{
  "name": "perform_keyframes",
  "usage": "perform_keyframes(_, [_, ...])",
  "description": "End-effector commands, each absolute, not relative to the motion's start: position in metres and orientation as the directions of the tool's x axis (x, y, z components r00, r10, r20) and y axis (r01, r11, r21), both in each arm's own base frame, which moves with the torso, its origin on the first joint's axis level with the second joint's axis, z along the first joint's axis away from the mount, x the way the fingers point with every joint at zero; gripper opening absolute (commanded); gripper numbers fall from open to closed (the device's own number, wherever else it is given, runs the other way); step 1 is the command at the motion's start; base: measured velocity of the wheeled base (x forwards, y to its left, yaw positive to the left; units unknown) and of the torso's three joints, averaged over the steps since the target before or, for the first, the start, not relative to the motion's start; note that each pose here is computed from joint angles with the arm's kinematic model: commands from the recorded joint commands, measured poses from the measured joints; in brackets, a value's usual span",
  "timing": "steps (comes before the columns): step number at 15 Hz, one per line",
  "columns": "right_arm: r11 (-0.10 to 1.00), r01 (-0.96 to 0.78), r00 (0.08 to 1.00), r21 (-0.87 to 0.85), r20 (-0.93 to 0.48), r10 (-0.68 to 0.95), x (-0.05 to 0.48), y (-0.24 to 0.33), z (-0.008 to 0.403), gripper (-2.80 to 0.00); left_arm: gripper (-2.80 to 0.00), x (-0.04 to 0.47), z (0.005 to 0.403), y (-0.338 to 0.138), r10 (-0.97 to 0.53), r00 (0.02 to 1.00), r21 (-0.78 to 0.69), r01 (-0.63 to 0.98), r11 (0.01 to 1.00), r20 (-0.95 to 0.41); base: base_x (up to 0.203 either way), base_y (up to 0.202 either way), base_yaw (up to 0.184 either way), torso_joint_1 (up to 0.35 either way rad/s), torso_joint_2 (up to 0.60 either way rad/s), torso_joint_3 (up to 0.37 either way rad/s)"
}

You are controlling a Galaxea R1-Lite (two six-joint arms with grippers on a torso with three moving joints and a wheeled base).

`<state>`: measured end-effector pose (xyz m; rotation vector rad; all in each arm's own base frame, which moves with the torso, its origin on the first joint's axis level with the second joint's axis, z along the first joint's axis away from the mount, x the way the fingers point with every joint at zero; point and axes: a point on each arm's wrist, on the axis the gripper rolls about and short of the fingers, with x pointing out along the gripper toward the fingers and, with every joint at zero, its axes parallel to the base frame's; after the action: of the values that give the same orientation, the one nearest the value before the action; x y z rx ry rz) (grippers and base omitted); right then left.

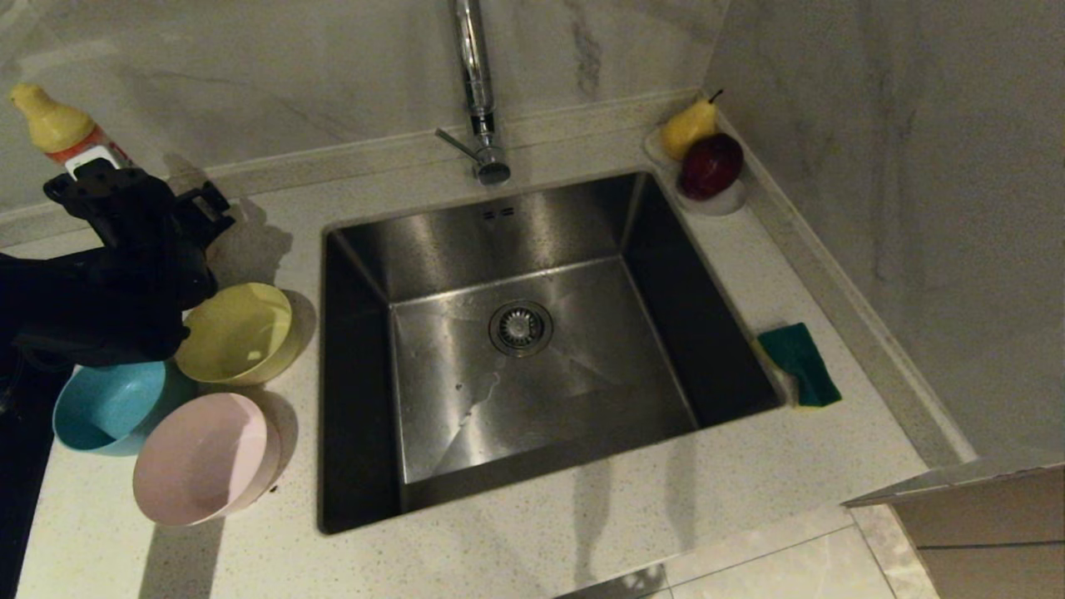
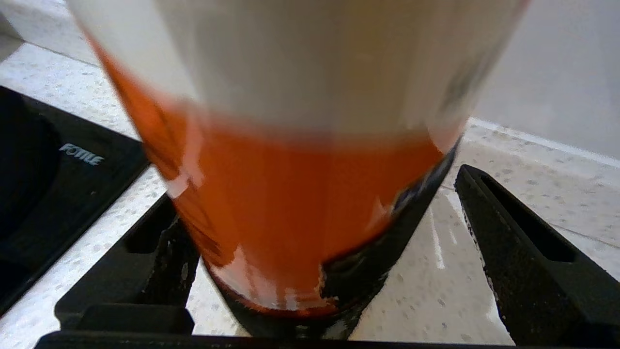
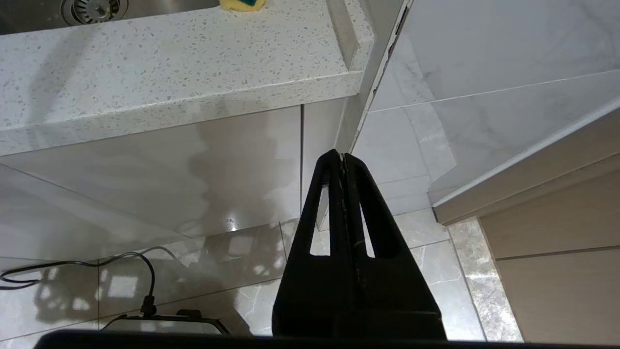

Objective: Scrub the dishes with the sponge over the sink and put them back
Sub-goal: Grab the dish soap

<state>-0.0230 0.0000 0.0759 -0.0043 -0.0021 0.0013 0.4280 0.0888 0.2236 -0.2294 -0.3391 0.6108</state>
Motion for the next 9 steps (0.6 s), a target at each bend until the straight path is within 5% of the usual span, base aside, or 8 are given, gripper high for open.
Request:
perform_keyframes(1, [1.0,-0.002,1.0,-0.005,0.002,0.002,-0.0229,0.0,0.0759,-2.8,0.0,0.4353,0.2214,0.0925,0.598,0.76,-0.315,-0.52,0.794,0.255,0.0,0.0,0.0,0.0,0.0,0.0])
perform_keyframes(8, [1.0,-0.002,1.0,-0.005,0.002,0.002,-0.0229,0.0,0.0759,-2.8,0.0,0.4386,0.2214,0.0933,0.599,0.756,-0.311,-0.521,0.795,0.264,0.0,0.0,0.0,0.0,0.0,0.0])
perform_keyframes(9, [1.0,-0.002,1.0,-0.005,0.002,0.002,-0.0229,0.0,0.0759,-2.8,-2.8,0.4387,0.2214,0.0934,0.601,0.752,-0.31,-0.523,0.794,0.268,0.0,0.0,0.0,0.0,0.0,0.0])
